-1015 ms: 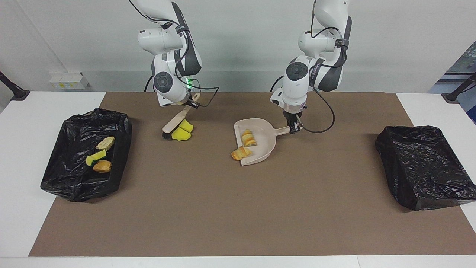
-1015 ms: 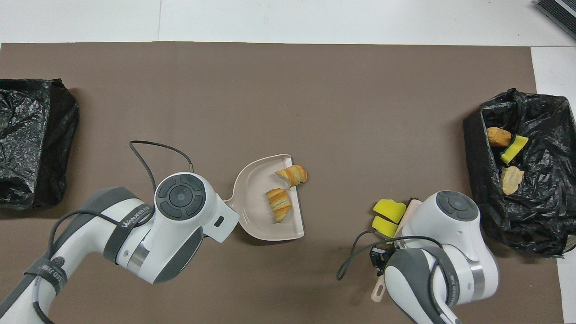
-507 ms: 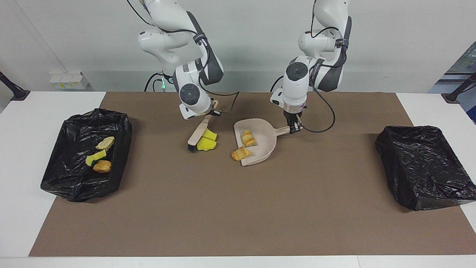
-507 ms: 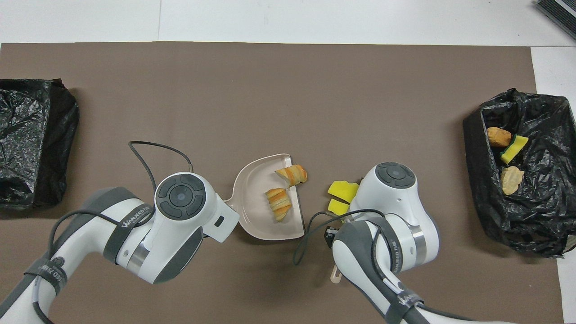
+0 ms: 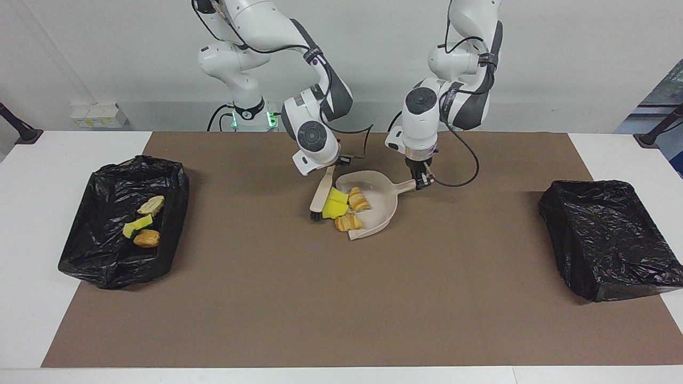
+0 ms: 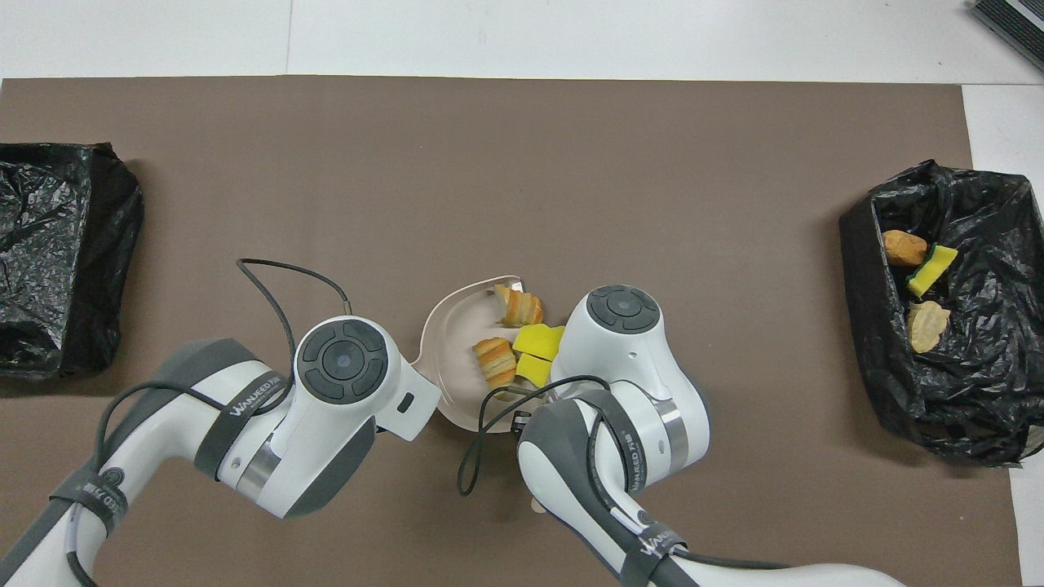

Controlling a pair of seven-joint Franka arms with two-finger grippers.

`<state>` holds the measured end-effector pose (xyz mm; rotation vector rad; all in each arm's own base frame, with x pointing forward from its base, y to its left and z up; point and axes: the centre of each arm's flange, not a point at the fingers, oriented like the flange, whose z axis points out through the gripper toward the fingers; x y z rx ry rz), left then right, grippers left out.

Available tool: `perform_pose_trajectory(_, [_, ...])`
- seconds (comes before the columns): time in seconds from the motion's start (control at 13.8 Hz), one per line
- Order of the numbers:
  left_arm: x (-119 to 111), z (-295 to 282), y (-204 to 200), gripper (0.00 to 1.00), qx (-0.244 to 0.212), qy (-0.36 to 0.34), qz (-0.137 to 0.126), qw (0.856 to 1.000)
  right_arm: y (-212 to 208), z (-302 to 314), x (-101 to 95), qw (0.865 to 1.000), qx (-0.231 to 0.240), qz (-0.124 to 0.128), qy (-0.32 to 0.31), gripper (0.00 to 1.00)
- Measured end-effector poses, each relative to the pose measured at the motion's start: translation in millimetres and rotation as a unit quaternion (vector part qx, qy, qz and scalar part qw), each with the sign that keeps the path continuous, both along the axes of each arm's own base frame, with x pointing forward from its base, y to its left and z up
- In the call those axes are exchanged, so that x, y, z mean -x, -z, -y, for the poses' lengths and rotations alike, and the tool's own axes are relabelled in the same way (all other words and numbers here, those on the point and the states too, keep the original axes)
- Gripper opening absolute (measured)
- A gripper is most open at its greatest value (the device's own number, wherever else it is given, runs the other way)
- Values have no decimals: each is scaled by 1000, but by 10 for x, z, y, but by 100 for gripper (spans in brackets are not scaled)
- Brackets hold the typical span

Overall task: Sweep and dump trash in bin
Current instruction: 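Sweep the yellow sponges into the dustpan with the right gripper's brush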

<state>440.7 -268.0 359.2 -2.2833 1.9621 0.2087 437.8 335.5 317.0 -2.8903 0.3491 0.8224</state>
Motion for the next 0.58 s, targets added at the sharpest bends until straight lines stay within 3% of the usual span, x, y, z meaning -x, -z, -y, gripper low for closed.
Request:
perform_pose_trajectory(0.36, [-25,-3,-8,32,2,16,7,1000,-307,-468,-67,998,-61,11,-18,27])
perform_pose_trajectory(0.58, [-111,-84,20,32,17,21,7,1000,-399,-602,-62,997,-69,13,-20,27])
